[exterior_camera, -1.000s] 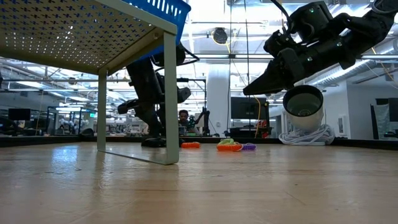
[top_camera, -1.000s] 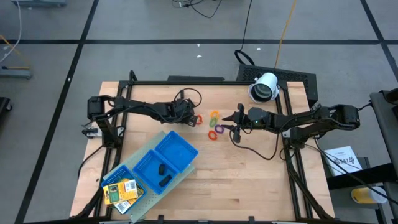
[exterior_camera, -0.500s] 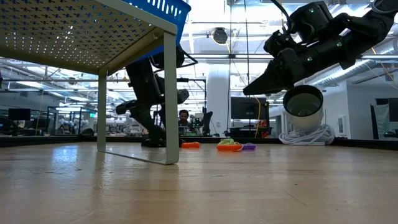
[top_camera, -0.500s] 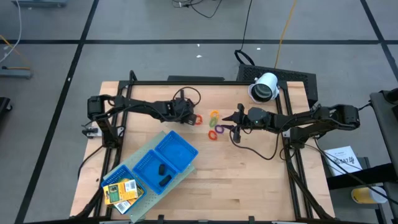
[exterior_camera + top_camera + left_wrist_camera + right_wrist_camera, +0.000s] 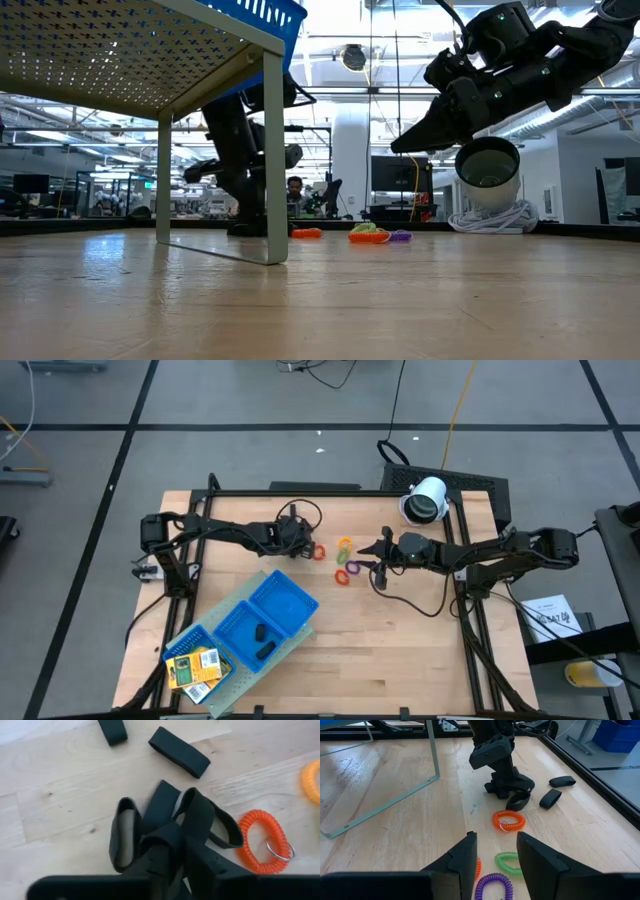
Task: Pick & Place Office Desk Supplies
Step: Put the black rubber band into the center blue basket on the shelf
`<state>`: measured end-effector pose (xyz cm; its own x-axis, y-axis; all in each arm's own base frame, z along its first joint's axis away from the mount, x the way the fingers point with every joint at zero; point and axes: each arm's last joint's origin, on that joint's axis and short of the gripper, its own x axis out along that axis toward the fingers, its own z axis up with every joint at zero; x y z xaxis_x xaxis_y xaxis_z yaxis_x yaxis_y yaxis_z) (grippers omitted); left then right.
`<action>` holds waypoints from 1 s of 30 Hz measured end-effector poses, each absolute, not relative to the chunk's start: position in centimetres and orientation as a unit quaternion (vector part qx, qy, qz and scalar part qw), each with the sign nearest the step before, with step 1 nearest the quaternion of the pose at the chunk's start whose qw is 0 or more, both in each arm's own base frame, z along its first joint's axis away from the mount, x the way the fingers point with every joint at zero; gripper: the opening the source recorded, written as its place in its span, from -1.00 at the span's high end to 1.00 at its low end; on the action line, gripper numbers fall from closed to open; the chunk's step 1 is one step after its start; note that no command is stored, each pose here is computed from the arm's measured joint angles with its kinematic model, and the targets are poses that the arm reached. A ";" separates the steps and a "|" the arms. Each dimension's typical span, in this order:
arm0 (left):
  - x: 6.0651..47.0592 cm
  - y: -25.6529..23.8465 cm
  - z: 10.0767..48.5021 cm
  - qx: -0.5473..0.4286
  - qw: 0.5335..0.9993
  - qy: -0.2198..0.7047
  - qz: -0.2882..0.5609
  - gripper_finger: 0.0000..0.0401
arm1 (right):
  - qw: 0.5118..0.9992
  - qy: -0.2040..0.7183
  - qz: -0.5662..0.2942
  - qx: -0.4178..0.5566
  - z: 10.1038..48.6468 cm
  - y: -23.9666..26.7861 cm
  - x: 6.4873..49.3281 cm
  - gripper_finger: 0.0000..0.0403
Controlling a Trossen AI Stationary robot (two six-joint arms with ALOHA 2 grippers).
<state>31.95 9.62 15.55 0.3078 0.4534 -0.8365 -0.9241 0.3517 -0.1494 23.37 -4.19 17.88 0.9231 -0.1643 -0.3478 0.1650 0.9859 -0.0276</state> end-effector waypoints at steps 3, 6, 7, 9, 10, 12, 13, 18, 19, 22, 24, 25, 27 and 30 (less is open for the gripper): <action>32.0 9.6 15.5 -0.325 0.742 0.364 0.460 0.85 | 0.981 0.177 -0.084 0.001 17.9 -4.2 23.4 0.37; 31.9 9.6 15.5 -0.329 0.739 0.367 0.458 0.92 | 0.981 0.178 -0.084 0.001 17.9 -4.2 23.4 0.37; 31.9 9.6 15.5 -0.330 0.739 0.367 0.459 0.93 | 0.981 0.177 -0.084 0.001 17.9 -4.2 23.4 0.37; 31.9 9.6 15.5 -0.328 0.740 0.369 0.456 0.94 | 0.981 0.177 -0.084 0.001 17.9 -4.2 23.4 0.37; 31.9 9.5 15.5 -0.327 0.741 0.370 0.454 0.93 | 0.981 0.177 -0.084 0.001 17.9 -4.2 23.4 0.37; 31.9 9.5 15.5 -0.328 0.741 0.370 0.455 0.92 | 0.981 0.177 -0.084 0.001 17.9 -4.2 23.4 0.37; 31.9 9.6 15.5 -0.329 0.740 0.369 0.455 0.91 | 0.981 0.177 -0.084 0.001 17.9 -4.2 23.4 0.37; 32.1 9.4 16.1 -0.326 0.753 0.356 0.446 0.97 | 0.981 0.177 -0.084 0.001 17.9 -4.2 23.4 0.37; 32.2 9.3 16.6 -0.328 0.760 0.345 0.442 0.96 | 0.981 0.177 -0.084 0.001 17.9 -4.2 23.4 0.37; 32.1 8.9 18.1 -0.321 0.777 0.322 0.436 0.95 | 0.980 0.178 -0.084 0.001 17.9 -4.2 23.4 0.37; 31.9 8.7 19.3 -0.314 0.792 0.305 0.426 0.97 | 0.980 0.178 -0.084 0.001 17.9 -4.2 23.4 0.37; 31.9 8.6 19.9 -0.311 0.799 0.293 0.422 0.97 | 0.980 0.178 -0.084 0.001 17.9 -4.2 23.4 0.37; 31.7 8.4 21.2 -0.310 0.812 0.271 0.414 0.96 | 0.980 0.179 -0.084 0.001 17.9 -4.2 23.4 0.37; 31.3 7.7 23.1 -0.307 0.831 0.246 0.393 0.91 | 0.980 0.179 -0.084 0.001 17.9 -4.2 23.4 0.37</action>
